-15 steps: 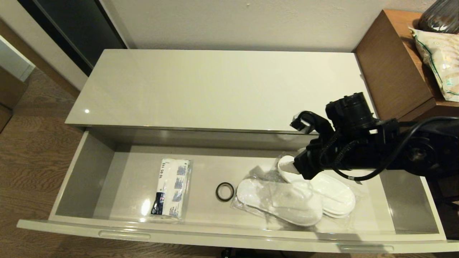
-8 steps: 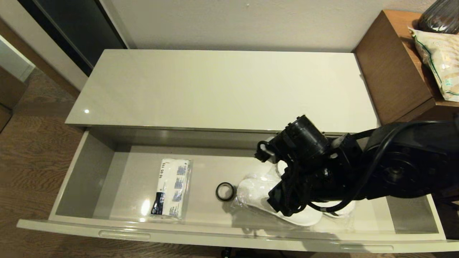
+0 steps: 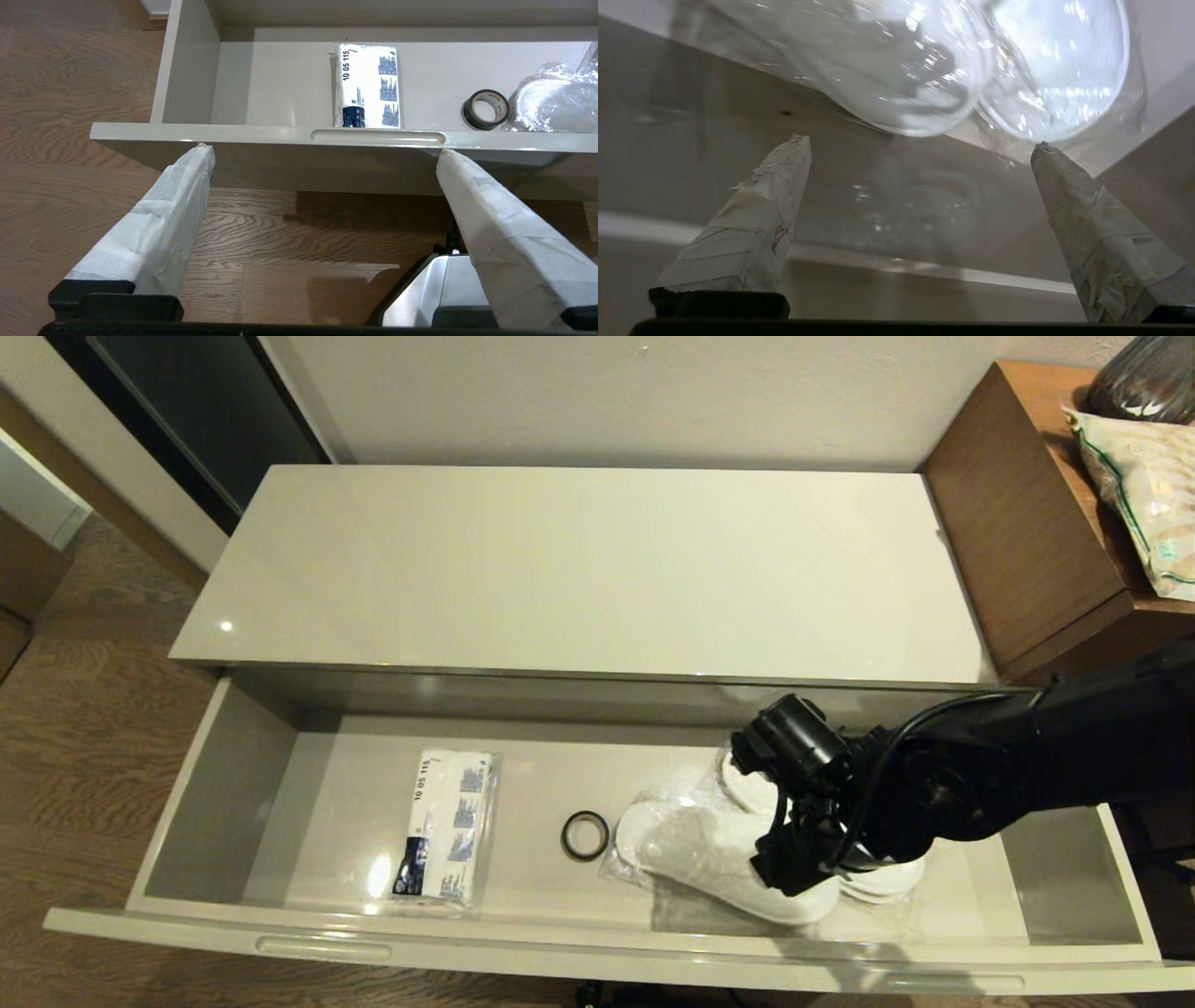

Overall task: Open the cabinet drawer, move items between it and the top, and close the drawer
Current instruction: Take out the disposable slippers from the drawer

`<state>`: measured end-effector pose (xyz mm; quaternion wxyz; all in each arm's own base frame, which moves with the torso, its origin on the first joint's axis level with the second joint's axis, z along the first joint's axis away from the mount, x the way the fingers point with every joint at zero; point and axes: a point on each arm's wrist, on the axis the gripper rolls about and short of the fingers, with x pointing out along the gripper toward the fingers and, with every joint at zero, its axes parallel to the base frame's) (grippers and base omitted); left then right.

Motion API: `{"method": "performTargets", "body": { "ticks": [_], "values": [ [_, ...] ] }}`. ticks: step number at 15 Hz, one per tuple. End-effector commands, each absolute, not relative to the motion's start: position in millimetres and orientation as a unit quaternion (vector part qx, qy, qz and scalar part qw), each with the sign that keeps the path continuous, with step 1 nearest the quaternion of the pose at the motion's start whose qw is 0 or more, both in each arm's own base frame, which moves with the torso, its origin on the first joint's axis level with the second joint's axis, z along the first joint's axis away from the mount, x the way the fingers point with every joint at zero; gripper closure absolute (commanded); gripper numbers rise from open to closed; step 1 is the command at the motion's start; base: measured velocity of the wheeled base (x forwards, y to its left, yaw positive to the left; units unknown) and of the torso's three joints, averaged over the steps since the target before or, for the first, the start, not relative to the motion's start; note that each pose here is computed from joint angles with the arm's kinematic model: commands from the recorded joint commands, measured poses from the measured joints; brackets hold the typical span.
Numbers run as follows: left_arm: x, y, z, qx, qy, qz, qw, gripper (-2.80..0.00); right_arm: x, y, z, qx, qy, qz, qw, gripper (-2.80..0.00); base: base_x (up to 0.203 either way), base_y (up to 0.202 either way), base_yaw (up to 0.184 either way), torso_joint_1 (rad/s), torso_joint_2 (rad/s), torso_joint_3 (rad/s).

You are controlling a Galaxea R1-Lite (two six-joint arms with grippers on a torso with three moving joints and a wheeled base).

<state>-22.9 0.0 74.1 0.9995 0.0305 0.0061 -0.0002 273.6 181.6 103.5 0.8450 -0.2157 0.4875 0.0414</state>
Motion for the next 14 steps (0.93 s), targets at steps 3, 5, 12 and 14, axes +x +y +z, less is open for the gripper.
{"method": "performTargets", "body": {
  "ticks": [3, 5, 12, 14],
  "values": [
    [-23, 0, 74, 0.031, 0.007, 0.0, 1.0, -2.8, 302, 148, 77, -0.205, 0.505, -0.004, 0.838, -2.8, 0.0, 0.0, 0.0, 0.0, 0.0, 0.0],
    [-23, 0, 74, 0.031, 0.007, 0.0, 1.0, -2.8, 322, 143, 62, -0.21, 0.498, -0.007, 0.841, -2.8, 0.0, 0.0, 0.0, 0.0, 0.0, 0.0],
    [-23, 0, 74, 0.031, 0.007, 0.0, 1.0, -2.8, 364, 123, 44, -0.258, 0.428, 0.009, 0.866, -2.8, 0.0, 0.0, 0.0, 0.0, 0.0, 0.0],
    [-23, 0, 74, 0.031, 0.007, 0.0, 1.0, -2.8, 366, 122, 39, -0.269, 0.42, 0.016, 0.867, -2.8, 0.0, 0.0, 0.0, 0.0, 0.0, 0.0]
  ]
}}
